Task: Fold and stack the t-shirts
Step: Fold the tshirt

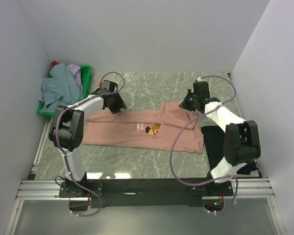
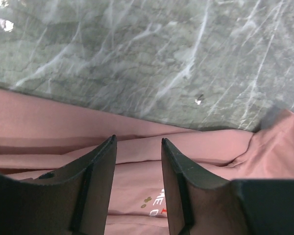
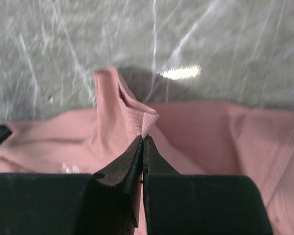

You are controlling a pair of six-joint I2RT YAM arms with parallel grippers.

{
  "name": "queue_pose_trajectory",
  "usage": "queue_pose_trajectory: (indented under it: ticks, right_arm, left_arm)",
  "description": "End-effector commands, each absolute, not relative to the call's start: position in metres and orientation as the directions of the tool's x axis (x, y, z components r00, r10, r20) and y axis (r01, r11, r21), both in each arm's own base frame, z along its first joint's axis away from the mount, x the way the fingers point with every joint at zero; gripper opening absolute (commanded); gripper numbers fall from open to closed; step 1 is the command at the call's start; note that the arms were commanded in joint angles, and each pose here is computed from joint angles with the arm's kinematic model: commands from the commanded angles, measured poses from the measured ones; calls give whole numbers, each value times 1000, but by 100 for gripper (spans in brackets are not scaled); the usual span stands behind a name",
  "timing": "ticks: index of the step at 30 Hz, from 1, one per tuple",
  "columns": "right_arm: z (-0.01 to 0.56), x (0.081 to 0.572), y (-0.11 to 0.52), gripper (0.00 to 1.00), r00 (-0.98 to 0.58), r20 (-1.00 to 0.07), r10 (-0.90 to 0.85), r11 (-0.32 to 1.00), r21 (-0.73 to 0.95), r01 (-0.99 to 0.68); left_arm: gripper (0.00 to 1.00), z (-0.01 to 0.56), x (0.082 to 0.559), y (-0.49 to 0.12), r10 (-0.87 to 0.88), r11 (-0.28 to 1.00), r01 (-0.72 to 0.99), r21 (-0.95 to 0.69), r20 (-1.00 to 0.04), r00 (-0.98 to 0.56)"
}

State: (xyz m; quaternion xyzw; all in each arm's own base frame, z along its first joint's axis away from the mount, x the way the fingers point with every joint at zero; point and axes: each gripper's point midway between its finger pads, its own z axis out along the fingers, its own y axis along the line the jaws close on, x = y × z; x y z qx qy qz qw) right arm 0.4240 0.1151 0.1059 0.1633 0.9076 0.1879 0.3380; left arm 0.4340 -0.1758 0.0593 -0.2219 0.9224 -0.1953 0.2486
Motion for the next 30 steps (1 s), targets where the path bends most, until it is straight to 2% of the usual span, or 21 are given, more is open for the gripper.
queue_pose_trajectory:
  ticks: [1,5,16,30]
  right_arm:
    - [135,404,128,4,-679,-600,423,861,500,95]
    - [135,371,133,3,-678,-618,398,870,489,65]
    - [101,284,142,4,-730,-585,354,867,497,22]
    - [88,246,112,4,-702,-594,394,884,453,113]
  left_arm:
    - [47,67,433,-170,-527,820,-329,-469,-391,-755]
    - [47,65,433,-172,-532,814,-330,-479,-386,-754]
    - [46,63,432,-172,-528,816,-328,-476,-380,-760]
    - [45,66,419,-165,-530,819,-337,-464,-389,-753]
